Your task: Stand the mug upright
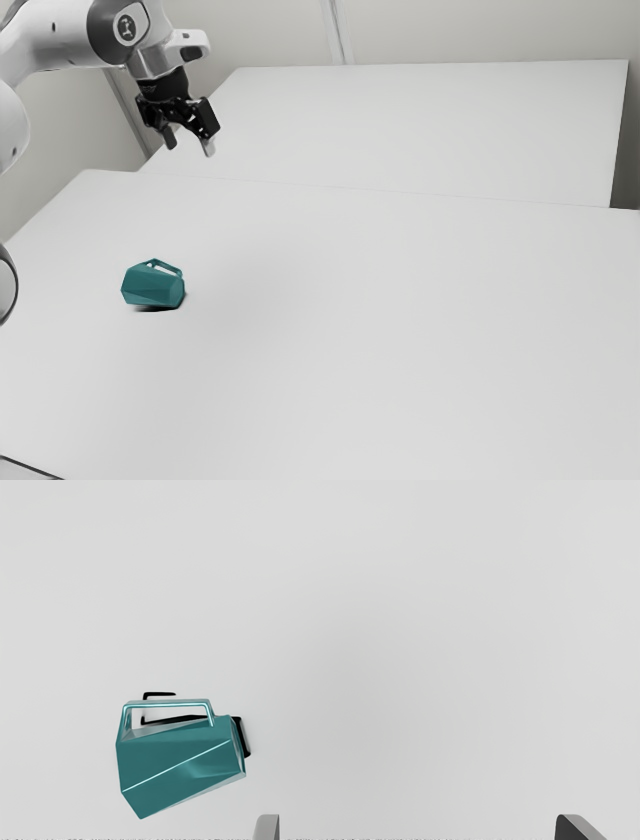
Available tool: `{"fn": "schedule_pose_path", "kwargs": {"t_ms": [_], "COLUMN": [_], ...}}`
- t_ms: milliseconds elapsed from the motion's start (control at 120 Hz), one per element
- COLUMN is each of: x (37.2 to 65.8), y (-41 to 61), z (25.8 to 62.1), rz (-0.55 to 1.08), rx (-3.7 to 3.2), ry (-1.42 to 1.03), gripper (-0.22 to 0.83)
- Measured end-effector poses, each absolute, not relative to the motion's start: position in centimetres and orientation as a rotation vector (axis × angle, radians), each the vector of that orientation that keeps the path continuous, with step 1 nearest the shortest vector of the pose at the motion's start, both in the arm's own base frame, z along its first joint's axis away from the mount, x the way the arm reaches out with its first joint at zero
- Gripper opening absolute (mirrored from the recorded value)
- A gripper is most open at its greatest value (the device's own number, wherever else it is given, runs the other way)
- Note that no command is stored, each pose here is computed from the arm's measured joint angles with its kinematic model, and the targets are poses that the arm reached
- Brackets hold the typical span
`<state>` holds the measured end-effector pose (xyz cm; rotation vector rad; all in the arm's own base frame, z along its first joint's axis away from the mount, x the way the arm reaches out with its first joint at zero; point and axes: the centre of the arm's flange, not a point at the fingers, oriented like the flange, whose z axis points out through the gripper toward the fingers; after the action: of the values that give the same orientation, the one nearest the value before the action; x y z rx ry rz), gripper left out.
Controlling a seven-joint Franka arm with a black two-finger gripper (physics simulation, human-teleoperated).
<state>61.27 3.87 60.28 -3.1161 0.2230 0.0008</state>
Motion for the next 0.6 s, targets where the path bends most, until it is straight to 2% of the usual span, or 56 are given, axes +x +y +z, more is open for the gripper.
{"fn": "schedule_pose_path", "kwargs": {"t_ms": [400, 600], "x": [60.9, 58.7], "y": [3.6, 12.5], "z": [60.4, 60.1], "rz": [0.012, 0.017], "rx": [-3.123, -3.243], "ry": [0.188, -0.049], "gripper": [0.61, 0.61]}}
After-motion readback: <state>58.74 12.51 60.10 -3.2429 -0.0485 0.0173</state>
